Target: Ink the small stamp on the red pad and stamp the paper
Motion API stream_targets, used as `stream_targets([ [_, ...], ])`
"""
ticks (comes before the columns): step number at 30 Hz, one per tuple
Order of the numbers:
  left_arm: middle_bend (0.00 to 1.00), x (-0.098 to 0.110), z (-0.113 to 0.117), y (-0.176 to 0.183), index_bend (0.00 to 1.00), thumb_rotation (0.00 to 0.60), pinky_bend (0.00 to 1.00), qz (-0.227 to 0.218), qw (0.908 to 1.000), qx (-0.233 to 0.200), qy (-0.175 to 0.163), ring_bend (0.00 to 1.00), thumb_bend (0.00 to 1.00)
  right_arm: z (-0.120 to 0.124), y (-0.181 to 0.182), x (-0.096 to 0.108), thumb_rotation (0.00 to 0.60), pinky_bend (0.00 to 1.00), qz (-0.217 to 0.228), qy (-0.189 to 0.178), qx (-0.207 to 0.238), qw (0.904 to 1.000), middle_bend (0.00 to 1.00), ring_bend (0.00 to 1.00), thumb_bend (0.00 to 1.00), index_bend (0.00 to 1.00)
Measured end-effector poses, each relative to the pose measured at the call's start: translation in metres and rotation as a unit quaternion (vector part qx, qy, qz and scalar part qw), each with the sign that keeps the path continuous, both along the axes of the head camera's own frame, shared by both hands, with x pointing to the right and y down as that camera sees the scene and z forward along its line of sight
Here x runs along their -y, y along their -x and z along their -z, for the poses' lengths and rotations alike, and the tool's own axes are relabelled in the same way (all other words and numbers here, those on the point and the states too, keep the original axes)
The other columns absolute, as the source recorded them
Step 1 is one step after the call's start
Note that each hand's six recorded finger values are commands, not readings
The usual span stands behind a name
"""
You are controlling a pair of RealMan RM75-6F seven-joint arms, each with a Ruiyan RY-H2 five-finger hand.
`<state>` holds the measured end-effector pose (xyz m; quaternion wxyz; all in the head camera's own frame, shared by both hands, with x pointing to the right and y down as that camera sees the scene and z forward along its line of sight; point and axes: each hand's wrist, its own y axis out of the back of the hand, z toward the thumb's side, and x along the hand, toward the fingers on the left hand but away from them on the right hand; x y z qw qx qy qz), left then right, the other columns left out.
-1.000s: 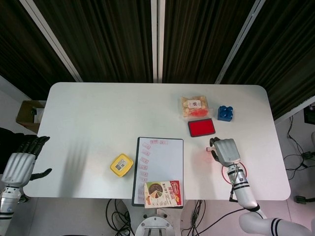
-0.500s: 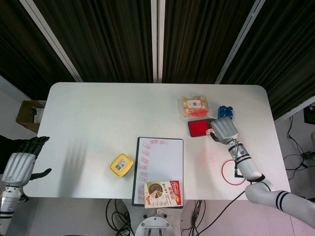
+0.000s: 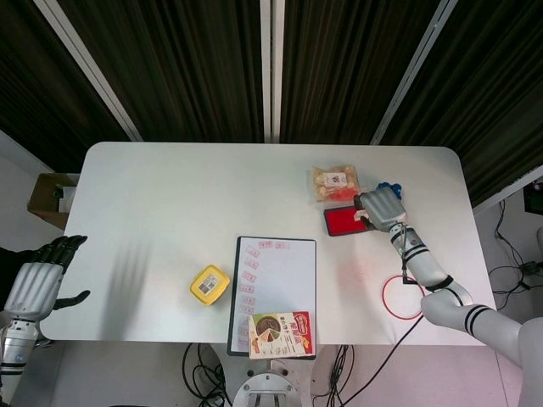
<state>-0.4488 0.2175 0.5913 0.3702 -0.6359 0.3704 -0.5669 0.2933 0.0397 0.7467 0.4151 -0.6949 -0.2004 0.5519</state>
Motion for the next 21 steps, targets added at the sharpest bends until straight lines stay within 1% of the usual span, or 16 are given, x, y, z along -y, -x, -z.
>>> stream_targets([
  [6, 0.14, 0.001, -0.002, 0.001, 0.12, 0.600, 0.20, -0.001, 1.0000, 0.001, 0.004, 0.12, 0.00, -0.012, 0.003, -0.003, 0.600, 1.00, -0.005, 0.008, 0.015, 0.9998, 0.81, 0.89, 0.44, 0.95],
  [11, 0.14, 0.002, -0.003, 0.001, 0.12, 0.600, 0.20, -0.001, 1.0000, 0.000, 0.004, 0.12, 0.00, -0.019, 0.006, -0.005, 0.600, 1.00, 0.000, 0.008, 0.013, 0.9999, 0.82, 0.89, 0.44, 0.96],
  [21, 0.14, 0.004, -0.003, 0.001, 0.12, 0.600, 0.20, -0.002, 1.0000, 0.002, 0.003, 0.12, 0.00, -0.031, 0.005, -0.011, 0.600, 1.00, -0.003, 0.016, 0.007, 0.9998, 0.84, 0.89, 0.45, 0.99],
])
